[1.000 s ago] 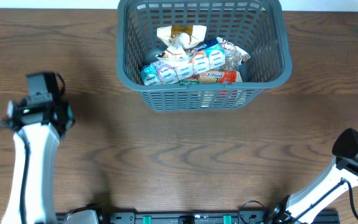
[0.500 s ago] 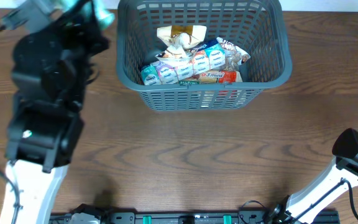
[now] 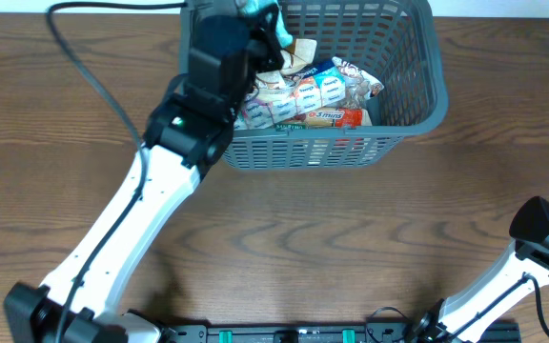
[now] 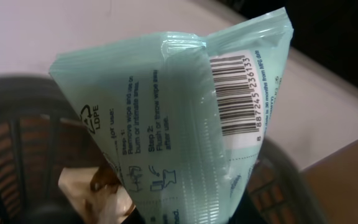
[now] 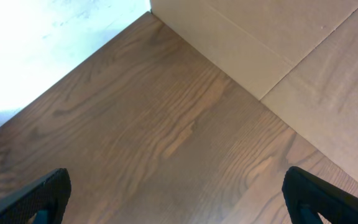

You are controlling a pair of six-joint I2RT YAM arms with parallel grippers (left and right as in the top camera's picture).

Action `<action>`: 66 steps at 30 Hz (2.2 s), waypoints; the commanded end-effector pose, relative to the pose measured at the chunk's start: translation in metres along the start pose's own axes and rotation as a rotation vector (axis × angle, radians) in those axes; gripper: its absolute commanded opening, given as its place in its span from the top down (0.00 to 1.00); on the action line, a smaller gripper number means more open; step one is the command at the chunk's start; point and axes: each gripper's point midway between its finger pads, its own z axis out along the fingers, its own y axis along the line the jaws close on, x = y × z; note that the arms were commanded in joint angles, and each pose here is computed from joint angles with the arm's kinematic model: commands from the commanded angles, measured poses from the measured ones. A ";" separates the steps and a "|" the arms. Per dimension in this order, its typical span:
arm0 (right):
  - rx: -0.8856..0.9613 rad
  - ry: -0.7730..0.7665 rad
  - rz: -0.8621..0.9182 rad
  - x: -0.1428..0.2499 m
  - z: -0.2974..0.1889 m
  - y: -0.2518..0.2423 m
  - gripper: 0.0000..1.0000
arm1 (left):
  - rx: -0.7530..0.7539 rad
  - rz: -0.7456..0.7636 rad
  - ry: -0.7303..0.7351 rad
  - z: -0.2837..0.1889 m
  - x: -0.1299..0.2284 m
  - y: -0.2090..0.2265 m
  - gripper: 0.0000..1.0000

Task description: Pack container

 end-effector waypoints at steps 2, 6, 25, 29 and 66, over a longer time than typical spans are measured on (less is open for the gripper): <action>0.010 0.000 0.018 -0.001 0.000 -0.005 0.01 | -0.042 0.002 0.054 0.017 0.022 0.012 0.94; 0.010 0.001 0.018 0.000 0.000 -0.005 0.01 | -0.095 0.018 0.131 0.031 0.050 0.028 0.94; 0.011 0.003 0.018 0.000 0.000 -0.005 0.01 | -0.236 0.059 0.300 0.054 0.114 0.072 0.44; 0.011 0.003 0.018 0.000 0.000 -0.005 0.01 | -0.261 0.070 0.268 0.052 0.105 0.075 0.18; 0.011 0.003 0.018 0.000 0.000 -0.005 0.01 | -0.583 0.168 -0.064 -0.275 -0.100 0.092 0.01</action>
